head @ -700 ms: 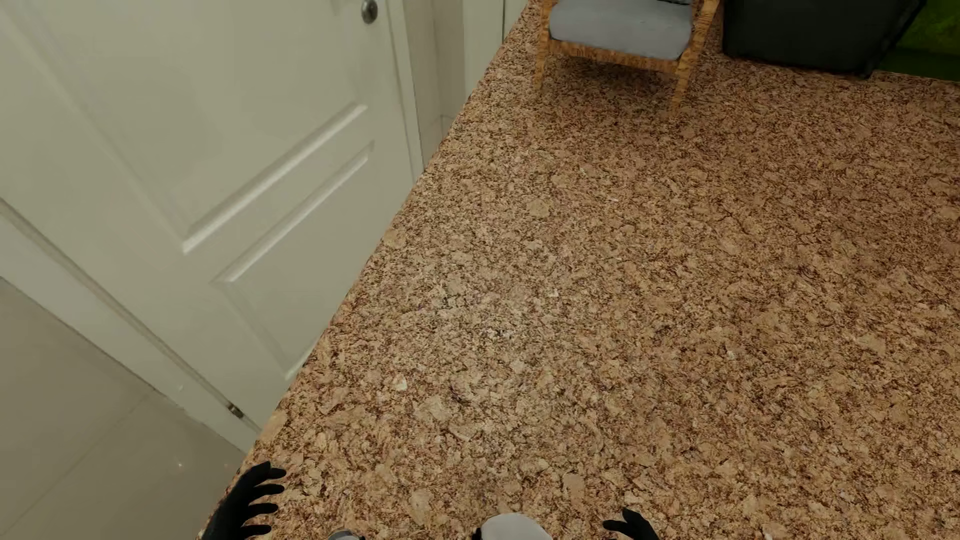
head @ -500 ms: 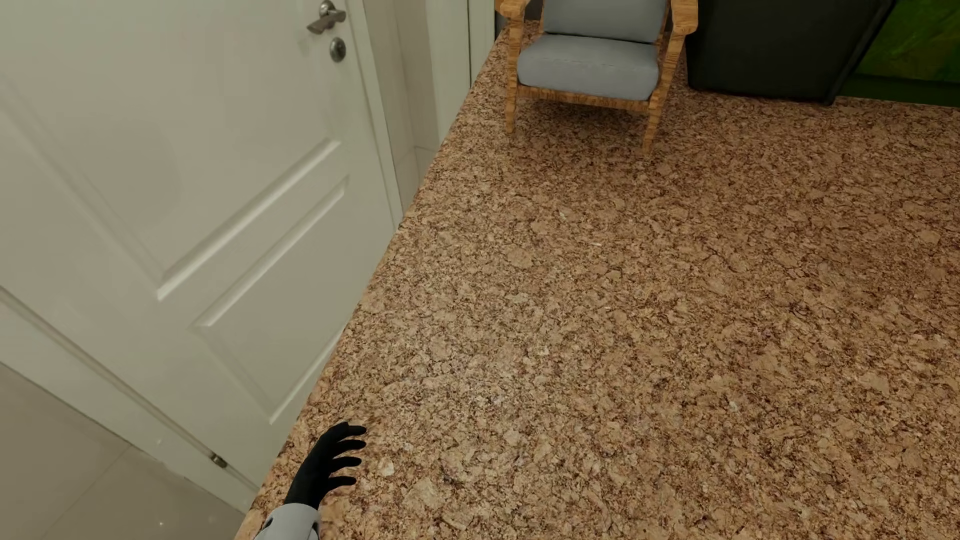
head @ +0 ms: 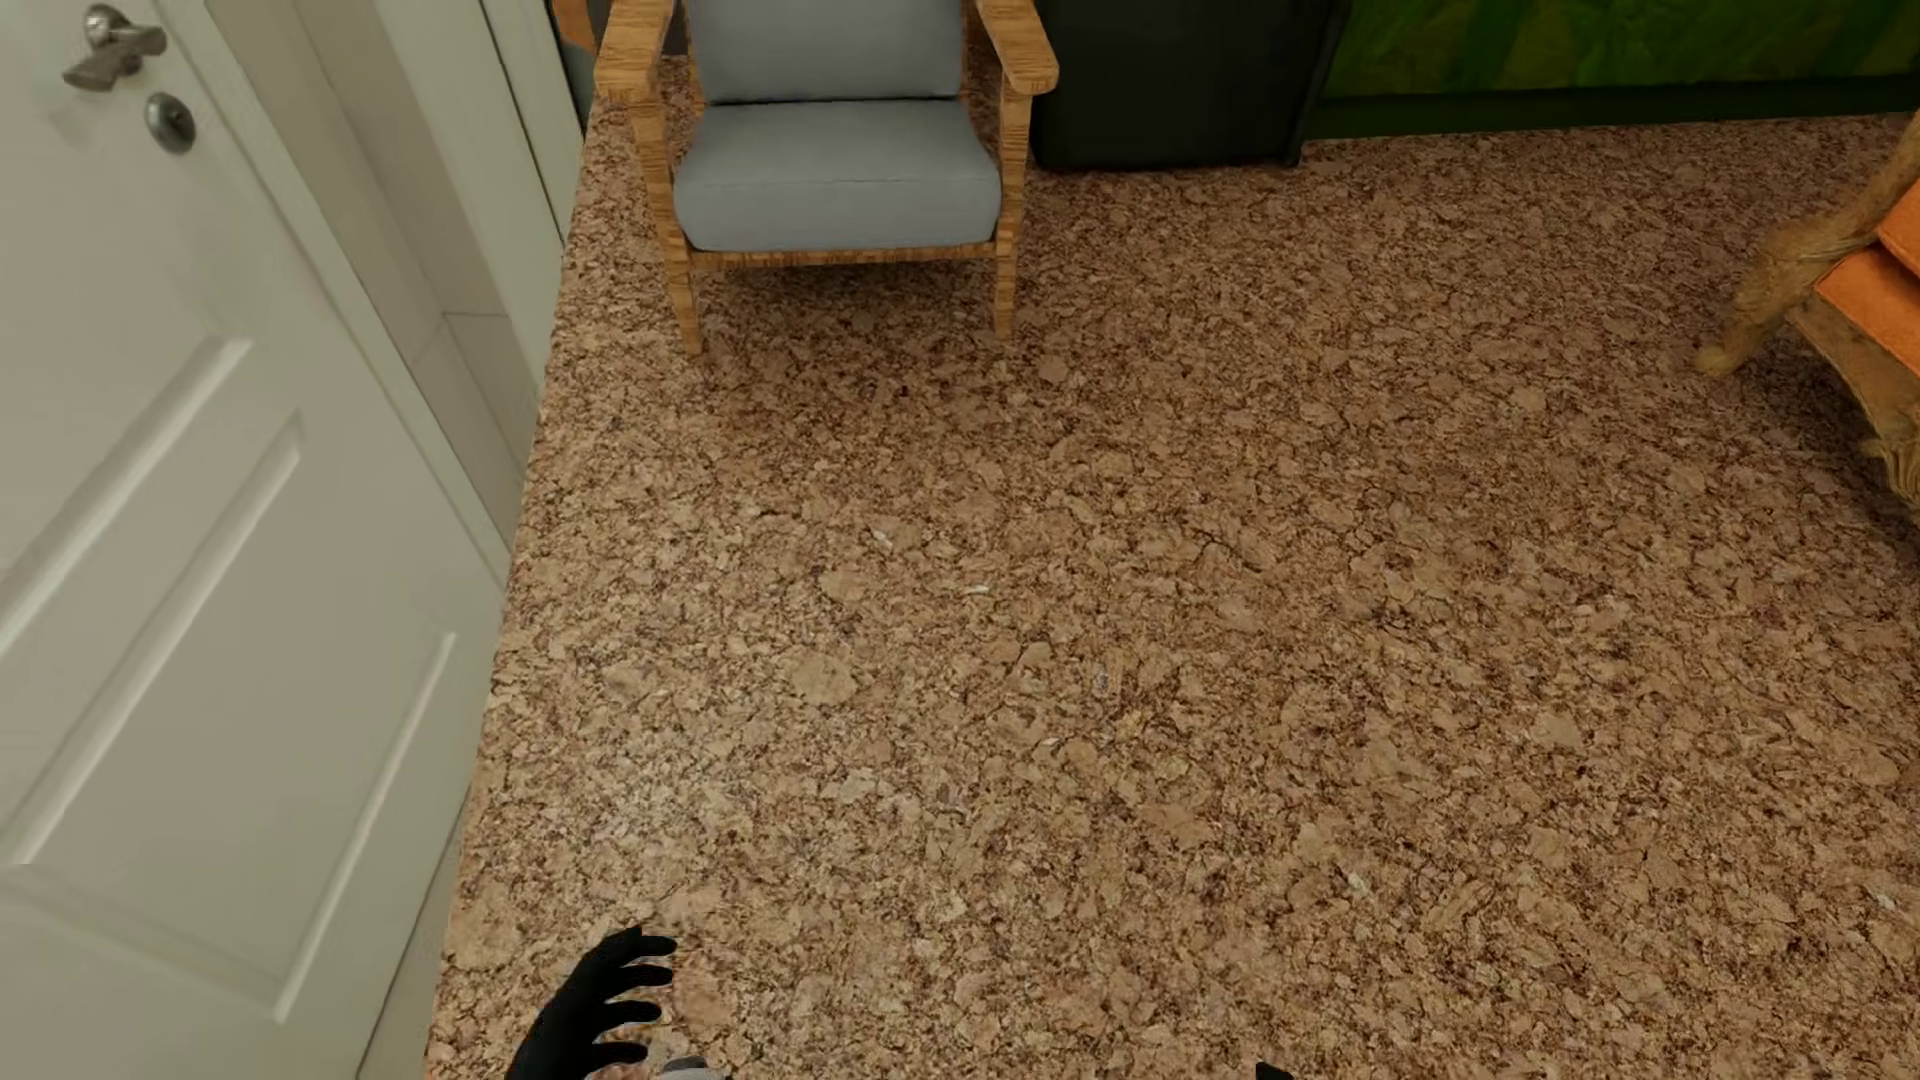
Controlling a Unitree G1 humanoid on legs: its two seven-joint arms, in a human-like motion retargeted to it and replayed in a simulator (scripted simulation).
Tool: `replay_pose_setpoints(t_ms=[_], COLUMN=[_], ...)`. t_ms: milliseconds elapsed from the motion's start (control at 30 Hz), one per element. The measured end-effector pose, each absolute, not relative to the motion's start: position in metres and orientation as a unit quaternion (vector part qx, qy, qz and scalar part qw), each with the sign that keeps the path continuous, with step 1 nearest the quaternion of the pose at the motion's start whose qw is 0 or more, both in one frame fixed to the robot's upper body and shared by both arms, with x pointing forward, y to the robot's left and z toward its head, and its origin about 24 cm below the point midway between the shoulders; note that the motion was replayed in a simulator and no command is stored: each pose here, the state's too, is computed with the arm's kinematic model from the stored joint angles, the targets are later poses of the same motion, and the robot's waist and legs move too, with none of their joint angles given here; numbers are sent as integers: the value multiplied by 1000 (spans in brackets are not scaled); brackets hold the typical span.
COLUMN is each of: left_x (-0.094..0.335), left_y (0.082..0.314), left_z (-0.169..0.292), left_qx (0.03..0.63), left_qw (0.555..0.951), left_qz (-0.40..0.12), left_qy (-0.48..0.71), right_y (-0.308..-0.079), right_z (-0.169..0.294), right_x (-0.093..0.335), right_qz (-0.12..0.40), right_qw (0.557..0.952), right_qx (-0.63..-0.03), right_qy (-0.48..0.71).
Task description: Walk to the orange armchair
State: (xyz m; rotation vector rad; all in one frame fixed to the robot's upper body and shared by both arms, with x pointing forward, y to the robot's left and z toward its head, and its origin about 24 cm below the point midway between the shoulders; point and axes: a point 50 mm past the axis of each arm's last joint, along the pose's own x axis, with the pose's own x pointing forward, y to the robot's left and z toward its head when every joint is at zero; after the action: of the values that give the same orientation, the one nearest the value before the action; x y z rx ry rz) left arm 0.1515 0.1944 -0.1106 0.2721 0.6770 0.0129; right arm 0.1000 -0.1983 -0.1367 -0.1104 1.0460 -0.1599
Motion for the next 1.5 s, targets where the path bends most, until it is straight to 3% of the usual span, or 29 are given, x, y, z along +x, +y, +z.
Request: replay_pose_setpoints(t_ms=[67, 100, 133, 167, 233, 267, 367, 433, 500, 533, 600, 633, 667, 733, 800, 833, 900, 933, 1000, 1067, 1133, 1233, 1300, 1333, 1400, 1467, 1500], left_x=[123, 125, 141, 170, 221, 212, 142, 115, 142, 175, 223, 226, 211, 166, 121, 119, 134, 165, 220, 219, 166, 90, 109, 134, 182, 219, 229], left_y=[239, 244, 237, 217, 168, 159, 201, 231, 255, 247, 202, 175, 163, 185, 226, 234, 223, 212, 185, 155, 188, 226, 246, 249, 222, 177, 165], left_z=[-115, -115, -111, -100, -75, -82, -108, -119, -105, -89, -63, -69, -79, -100, -117, -118, -118, -105, -72, -75, -104, -131, -122, -112, -87, -69, -65], left_qx=[182, 179, 166, 138, 82, 69, 117, 150, 176, 163, 115, 93, 101, 112, 151, 161, 141, 123, 89, 73, 106, 144, 169, 163, 122, 98, 109], left_qw=[906, 900, 904, 922, 961, 964, 937, 909, 913, 931, 964, 969, 968, 952, 919, 908, 904, 919, 956, 970, 944, 875, 886, 906, 945, 967, 970], left_qz=[34, 58, 78, 84, 47, 27, 8, 22, 71, 92, 81, 52, 13, 13, 25, 31, 53, 63, 57, 4, 9, 30, 58, 91, 123, 78, 45], left_qy=[382, 394, 386, 352, 262, 255, 329, 388, 362, 313, 227, 223, 232, 284, 364, 386, 401, 369, 272, 230, 311, 462, 428, 379, 276, 222, 211], right_y=[-181, -182, -189, -200, -212, -217, -206, -203, -203, -211, -221, -215, -214, -206, -183, -182, -192, -198, -207, -216, -218, -198, -184, -185, -210, -226, -227], right_z=[-132, -135, -134, -132, -144, -150, -139, -122, -130, -133, -140, -151, -154, -141, -127, -128, -131, -130, -133, -153, -148, -119, -112, -119, -128, -139, -148], right_x=[124, 116, 108, 102, 63, 53, 99, 143, 131, 110, 67, 42, 41, 80, 130, 134, 117, 110, 89, 49, 63, 146, 168, 155, 112, 66, 46], right_qz=[-60, -45, -33, -23, -11, -14, -67, -82, -54, -42, -35, -14, -6, -53, -44, -25, -18, -23, -39, -52, -95, -48, 2, 17, -3, -44, -50], right_qw=[887, 887, 888, 888, 852, 832, 857, 884, 876, 868, 842, 815, 806, 854, 900, 904, 899, 895, 877, 821, 834, 903, 917, 909, 888, 850, 823], right_qx=[-14, -1, 6, -2, -45, -70, -84, -92, -69, -64, -73, -95, -110, -62, -23, -17, 14, 16, -17, -76, -69, -82, -84, -75, -64, -77, -93], right_qy=[457, 459, 459, 459, 521, 550, 504, 452, 475, 491, 533, 571, 581, 513, 432, 427, 438, 445, 479, 564, 539, 419, 389, 409, 456, 519, 557])
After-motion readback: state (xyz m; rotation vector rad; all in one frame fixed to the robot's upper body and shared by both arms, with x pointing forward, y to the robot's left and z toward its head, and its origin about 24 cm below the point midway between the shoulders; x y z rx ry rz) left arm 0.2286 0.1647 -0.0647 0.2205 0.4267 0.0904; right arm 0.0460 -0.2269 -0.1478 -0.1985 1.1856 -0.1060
